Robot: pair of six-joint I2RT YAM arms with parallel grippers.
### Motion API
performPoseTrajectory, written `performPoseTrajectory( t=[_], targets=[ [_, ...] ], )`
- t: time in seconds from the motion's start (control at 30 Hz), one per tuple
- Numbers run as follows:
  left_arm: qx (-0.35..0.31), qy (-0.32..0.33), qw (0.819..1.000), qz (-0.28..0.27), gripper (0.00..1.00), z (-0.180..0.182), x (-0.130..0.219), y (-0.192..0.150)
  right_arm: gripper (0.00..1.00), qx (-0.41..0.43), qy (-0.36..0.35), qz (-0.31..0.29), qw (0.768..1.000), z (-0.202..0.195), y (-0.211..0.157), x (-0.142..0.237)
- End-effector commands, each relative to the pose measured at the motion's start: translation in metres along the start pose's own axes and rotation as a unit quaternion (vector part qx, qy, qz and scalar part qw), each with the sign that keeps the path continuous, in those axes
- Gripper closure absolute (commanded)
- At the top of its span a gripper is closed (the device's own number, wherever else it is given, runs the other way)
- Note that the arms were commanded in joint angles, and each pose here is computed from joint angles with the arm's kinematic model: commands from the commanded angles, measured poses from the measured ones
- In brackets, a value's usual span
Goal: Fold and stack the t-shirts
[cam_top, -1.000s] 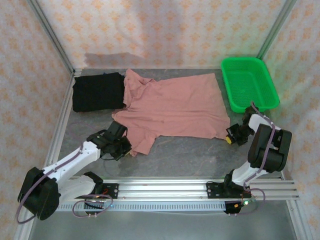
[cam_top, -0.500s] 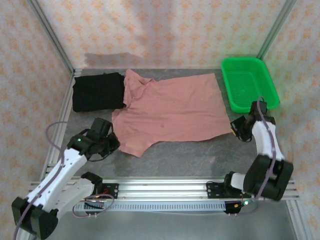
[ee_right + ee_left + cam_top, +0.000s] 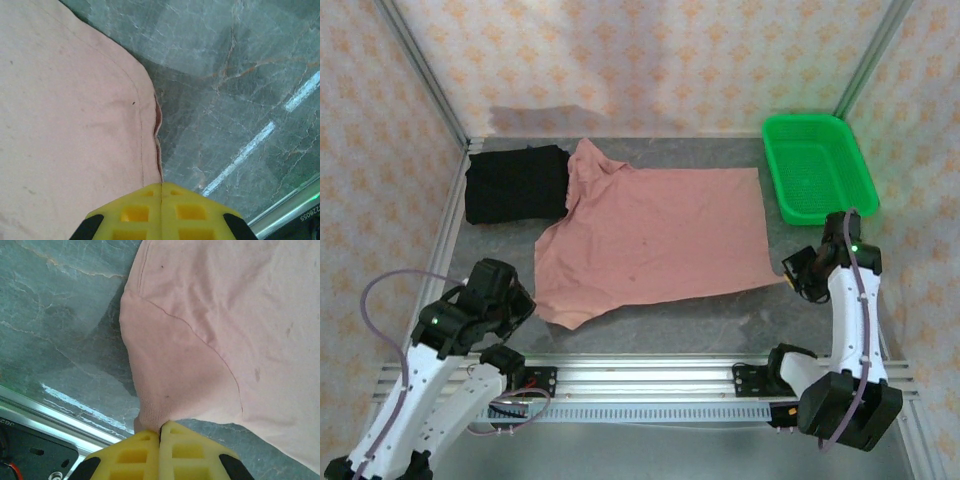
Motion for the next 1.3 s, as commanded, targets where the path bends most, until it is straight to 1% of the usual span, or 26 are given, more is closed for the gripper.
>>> performPoseTrajectory(
  t=[0.0, 0.07, 0.13, 0.23, 0.33, 0.47, 0.6, 0.63, 0.8, 1.03, 1.17, 1.2, 1.23, 1.27],
  targets=[
    [-0.03, -0.006, 0.998, -0.051, 1.0, -0.042, -0.002, 0.016, 1.0, 0.0, -0.01, -0.015, 1.0, 0.006, 0.014, -0.001],
    [-0.053, 0.011, 0.997, -0.059, 1.0, -0.067, -0.009, 0.024, 1.0, 0.01, -0.007, -0.018, 1.0, 0.015, 0.03, -0.005],
    [-0.065, 0.013, 0.996, -0.057, 1.0, -0.091, -0.02, 0.035, 1.0, 0.02, 0.0, -0.021, 1.0, 0.024, 0.048, -0.013],
    [-0.086, 0.023, 0.994, -0.065, 1.0, -0.12, -0.036, 0.054, 1.0, 0.026, 0.002, -0.015, 1.0, 0.036, 0.071, -0.028],
    [-0.109, 0.032, 0.992, -0.049, 1.0, -0.147, -0.056, 0.073, 1.0, 0.038, 0.002, -0.002, 0.999, 0.046, 0.087, -0.047],
    [-0.148, 0.048, 0.987, -0.041, 1.0, -0.179, -0.081, 0.091, 1.0, 0.048, -0.006, 0.01, 0.999, 0.052, 0.101, -0.066],
    [-0.174, 0.055, 0.982, -0.037, 1.0, -0.205, -0.097, 0.106, 1.0, 0.058, -0.015, 0.019, 0.998, 0.056, 0.11, -0.081],
    [-0.193, 0.056, 0.979, -0.037, 1.0, -0.211, -0.1, 0.109, 1.0, 0.06, -0.018, 0.022, 0.998, 0.057, 0.113, -0.084],
    [-0.225, 0.072, 0.971, -0.029, 1.0, -0.232, -0.116, 0.122, 1.0, 0.078, -0.025, 0.023, 0.996, 0.065, 0.12, -0.091],
    [-0.226, 0.079, 0.971, -0.025, 1.0, -0.248, -0.145, 0.136, 1.0, 0.089, -0.035, 0.031, 0.995, 0.072, 0.127, -0.104],
    [-0.224, 0.086, 0.971, -0.021, 1.0, -0.259, -0.167, 0.144, 1.0, 0.092, -0.039, 0.028, 0.995, 0.079, 0.131, -0.108],
    [-0.221, 0.088, 0.971, -0.022, 1.0, -0.262, -0.171, 0.146, 0.98, 0.093, -0.038, 0.027, 0.995, 0.081, 0.133, -0.109],
    [-0.218, 0.089, 0.972, -0.021, 0.98, -0.265, -0.176, 0.148, 0.94, 0.093, -0.033, 0.025, 0.995, 0.083, 0.135, -0.111],
    [-0.214, 0.089, 0.973, -0.021, 0.81, -0.266, -0.178, 0.15, 0.89, 0.093, -0.027, 0.024, 0.995, 0.086, 0.137, -0.113]
  ],
)
Point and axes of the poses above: each hand's point on the last joint's axis, 136 mm out from that joint toward the fingers, its own x axis back along the fingers, its own z axis along the line the jaws close on, y = z × x, the point moved 10 cm from there along x, back along the fingers, and after that the axes turned 15 degrees about x, right-handed, at the moved point
